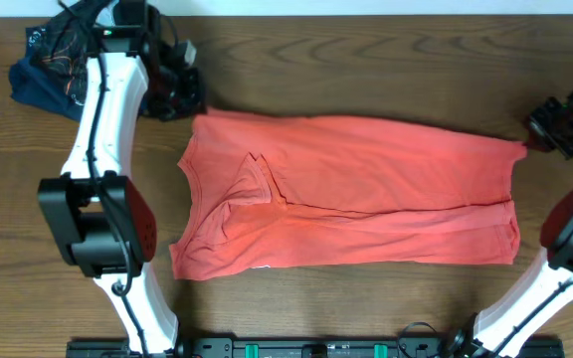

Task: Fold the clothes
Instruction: 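Fold the far edge toward the robot with both grippers over the shirt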

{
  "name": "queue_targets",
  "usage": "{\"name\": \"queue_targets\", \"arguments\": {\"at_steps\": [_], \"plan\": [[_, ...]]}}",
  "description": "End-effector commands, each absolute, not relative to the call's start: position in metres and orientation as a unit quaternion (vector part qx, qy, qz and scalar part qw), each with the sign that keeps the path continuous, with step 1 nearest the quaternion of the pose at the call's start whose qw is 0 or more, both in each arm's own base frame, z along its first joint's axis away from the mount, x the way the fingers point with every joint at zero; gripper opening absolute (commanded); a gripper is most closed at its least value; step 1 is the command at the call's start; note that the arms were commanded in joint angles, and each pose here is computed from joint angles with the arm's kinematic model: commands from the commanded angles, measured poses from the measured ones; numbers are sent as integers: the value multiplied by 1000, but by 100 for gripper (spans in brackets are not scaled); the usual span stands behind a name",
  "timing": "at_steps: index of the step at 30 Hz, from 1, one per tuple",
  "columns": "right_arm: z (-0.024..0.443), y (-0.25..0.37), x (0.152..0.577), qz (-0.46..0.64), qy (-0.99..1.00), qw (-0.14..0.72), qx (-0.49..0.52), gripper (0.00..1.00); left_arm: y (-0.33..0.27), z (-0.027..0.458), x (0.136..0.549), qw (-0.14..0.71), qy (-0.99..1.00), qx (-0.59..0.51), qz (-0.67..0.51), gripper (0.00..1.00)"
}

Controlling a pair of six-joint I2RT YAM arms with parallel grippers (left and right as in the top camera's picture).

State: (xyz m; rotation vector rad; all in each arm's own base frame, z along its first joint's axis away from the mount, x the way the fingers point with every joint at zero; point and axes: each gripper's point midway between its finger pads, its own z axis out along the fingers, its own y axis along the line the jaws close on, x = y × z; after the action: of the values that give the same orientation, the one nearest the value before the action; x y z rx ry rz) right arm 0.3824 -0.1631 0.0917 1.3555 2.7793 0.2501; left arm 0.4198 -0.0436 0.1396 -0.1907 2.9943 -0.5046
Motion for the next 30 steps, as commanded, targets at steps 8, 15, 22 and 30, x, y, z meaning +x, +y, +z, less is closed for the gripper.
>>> {"name": "queue_targets", "arguments": {"at_steps": [8,15,22,30], "plan": [[117,-145,343,96,884,-40,456,1,-9,145,371,-29,992,-88,-86,9],[122,-131,320,98,883,-51,455,1,-4,140,333,-109,988,-92,-64,6],[129,-113,285,97,887,-4,451,1,-6,129,307,-165,980,-95,-61,6],[102,-98,254,91,890,8,447,1,-7,108,282,-208,971,-104,-58,6]]}}
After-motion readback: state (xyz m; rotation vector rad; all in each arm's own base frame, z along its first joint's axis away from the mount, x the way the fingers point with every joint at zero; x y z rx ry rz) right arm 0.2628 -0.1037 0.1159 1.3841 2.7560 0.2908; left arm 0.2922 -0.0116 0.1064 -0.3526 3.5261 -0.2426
